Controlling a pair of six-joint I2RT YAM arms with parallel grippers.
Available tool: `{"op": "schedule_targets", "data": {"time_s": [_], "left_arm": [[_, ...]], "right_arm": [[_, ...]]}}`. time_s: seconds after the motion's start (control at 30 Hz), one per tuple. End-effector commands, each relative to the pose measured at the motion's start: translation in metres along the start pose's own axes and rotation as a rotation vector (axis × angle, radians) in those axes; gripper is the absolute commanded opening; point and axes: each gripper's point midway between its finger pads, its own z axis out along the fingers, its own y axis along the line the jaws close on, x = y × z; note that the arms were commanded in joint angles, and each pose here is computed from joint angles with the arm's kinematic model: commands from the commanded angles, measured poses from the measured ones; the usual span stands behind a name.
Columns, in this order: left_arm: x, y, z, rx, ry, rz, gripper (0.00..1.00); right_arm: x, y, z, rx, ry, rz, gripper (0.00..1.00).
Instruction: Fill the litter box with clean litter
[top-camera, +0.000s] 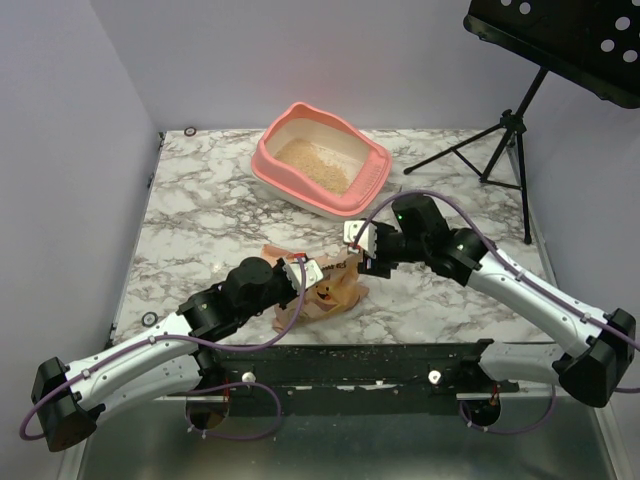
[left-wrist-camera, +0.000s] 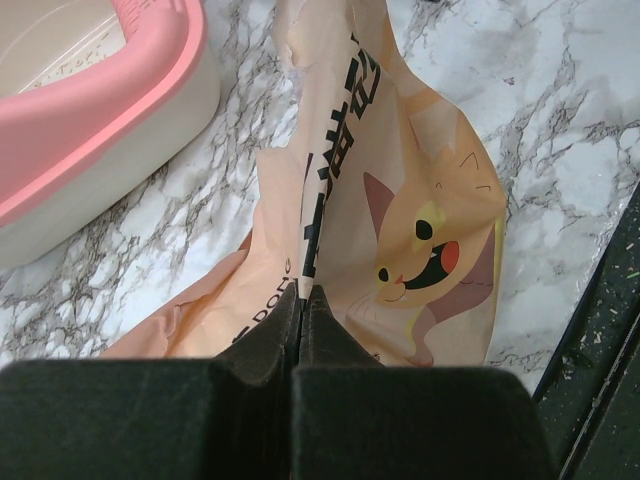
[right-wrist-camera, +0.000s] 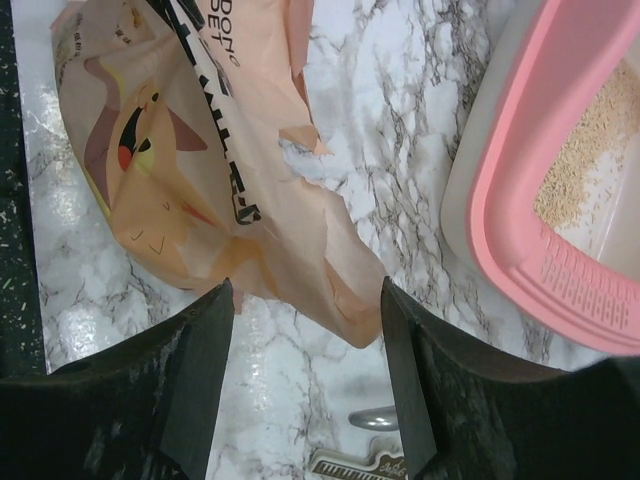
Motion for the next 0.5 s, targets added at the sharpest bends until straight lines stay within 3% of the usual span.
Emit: {"op": "schedule_targets", "data": {"time_s": [0.0, 0.47], "left_arm": [[-0.011, 0.02, -0.005, -0.088, -0.026, 0.01, 0.0], [-0.013, 0.019, -0.007, -0.082, -0.037, 0.008, 0.0]], "right_arm": [[-0.009, 0.001, 0.012, -0.041, -0.036, -0.025, 0.67], [0.029, 0.039, 0.055, -0.23, 0.028, 0.059, 0.67]]}}
